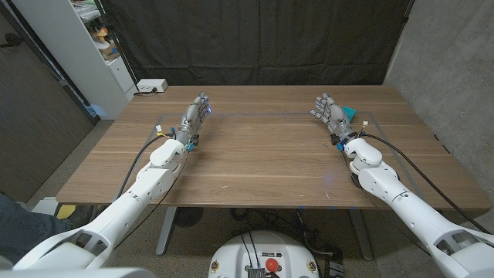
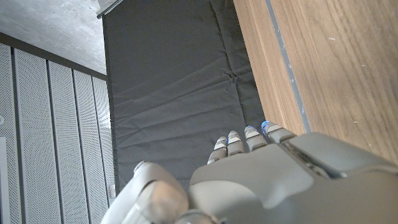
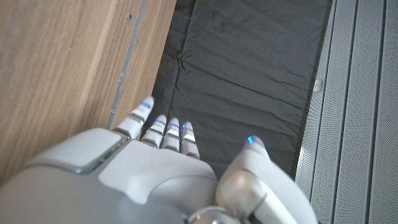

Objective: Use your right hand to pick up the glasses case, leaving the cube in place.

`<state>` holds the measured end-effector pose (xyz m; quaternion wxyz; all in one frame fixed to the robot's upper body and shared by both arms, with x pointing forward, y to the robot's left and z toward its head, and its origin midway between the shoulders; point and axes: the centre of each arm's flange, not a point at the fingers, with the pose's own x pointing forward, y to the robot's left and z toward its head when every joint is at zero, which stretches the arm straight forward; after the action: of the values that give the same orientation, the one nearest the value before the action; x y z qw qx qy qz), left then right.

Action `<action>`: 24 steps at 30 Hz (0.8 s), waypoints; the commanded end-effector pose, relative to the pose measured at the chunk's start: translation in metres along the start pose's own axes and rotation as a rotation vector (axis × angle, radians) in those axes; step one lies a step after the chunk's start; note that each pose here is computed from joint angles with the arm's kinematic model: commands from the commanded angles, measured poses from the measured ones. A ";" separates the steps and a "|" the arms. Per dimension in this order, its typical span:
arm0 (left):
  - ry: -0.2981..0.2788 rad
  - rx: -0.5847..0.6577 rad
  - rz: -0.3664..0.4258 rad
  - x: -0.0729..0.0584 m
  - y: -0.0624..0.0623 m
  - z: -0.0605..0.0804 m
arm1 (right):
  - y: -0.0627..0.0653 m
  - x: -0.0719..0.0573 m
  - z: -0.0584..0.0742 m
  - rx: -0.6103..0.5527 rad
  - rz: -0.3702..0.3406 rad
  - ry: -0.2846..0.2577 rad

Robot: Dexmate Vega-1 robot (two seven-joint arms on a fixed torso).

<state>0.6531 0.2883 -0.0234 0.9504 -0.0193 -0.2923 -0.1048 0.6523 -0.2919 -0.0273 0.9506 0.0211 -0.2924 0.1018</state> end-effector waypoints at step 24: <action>0.002 -0.003 -0.025 0.008 -0.009 0.005 | -0.013 -0.011 0.013 -0.026 0.031 -0.022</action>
<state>0.6539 0.2812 -0.0168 0.9491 -0.0179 -0.2930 -0.1141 0.6471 -0.3017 -0.0275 0.9489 0.0171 -0.2966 0.1066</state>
